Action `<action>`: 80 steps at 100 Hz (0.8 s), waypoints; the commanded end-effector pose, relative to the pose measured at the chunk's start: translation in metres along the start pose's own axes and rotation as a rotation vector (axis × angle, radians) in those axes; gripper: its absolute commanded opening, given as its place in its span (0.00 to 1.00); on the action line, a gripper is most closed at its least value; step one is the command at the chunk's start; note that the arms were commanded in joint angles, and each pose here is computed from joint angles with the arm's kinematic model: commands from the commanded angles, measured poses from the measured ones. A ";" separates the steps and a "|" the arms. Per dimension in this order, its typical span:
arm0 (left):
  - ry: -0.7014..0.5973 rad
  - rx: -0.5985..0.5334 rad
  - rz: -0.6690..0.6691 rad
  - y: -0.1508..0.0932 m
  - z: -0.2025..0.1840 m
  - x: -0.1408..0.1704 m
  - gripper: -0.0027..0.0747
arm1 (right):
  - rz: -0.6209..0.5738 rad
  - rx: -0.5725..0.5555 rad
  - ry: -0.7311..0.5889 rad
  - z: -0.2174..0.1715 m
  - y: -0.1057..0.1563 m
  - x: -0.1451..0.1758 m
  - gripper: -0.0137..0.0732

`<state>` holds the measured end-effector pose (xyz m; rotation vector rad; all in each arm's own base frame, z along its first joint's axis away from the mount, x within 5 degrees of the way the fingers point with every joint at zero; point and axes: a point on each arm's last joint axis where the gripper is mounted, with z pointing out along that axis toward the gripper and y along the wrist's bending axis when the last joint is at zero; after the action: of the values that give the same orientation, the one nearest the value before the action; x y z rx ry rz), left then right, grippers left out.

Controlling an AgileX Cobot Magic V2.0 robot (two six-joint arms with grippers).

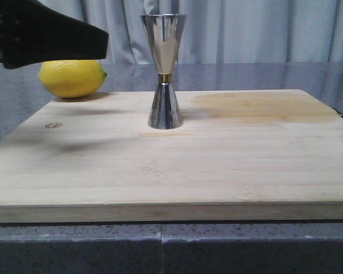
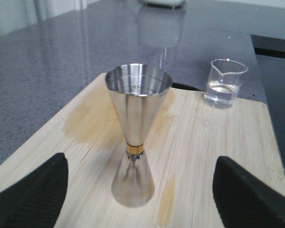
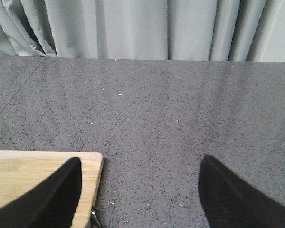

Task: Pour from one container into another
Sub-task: 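Move the open left gripper toward the steel jigger's lower cone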

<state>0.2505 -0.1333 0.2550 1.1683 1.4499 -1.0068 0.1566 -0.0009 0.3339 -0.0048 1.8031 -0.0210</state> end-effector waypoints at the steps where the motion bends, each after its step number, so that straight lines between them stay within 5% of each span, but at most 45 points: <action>1: -0.123 0.040 0.034 -0.001 0.012 -0.023 0.77 | -0.019 -0.002 -0.105 -0.003 0.000 -0.019 0.70; 34: -0.125 0.106 0.015 0.005 0.041 -0.020 0.76 | -0.019 -0.002 -0.105 -0.003 0.000 -0.019 0.70; 80: -0.111 0.058 0.041 0.002 0.054 -0.020 0.68 | -0.019 -0.002 -0.109 -0.003 0.000 -0.019 0.70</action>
<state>0.2650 -0.1838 0.2422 1.2108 1.4010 -1.0698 0.1566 -0.0009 0.3339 -0.0048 1.8031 -0.0210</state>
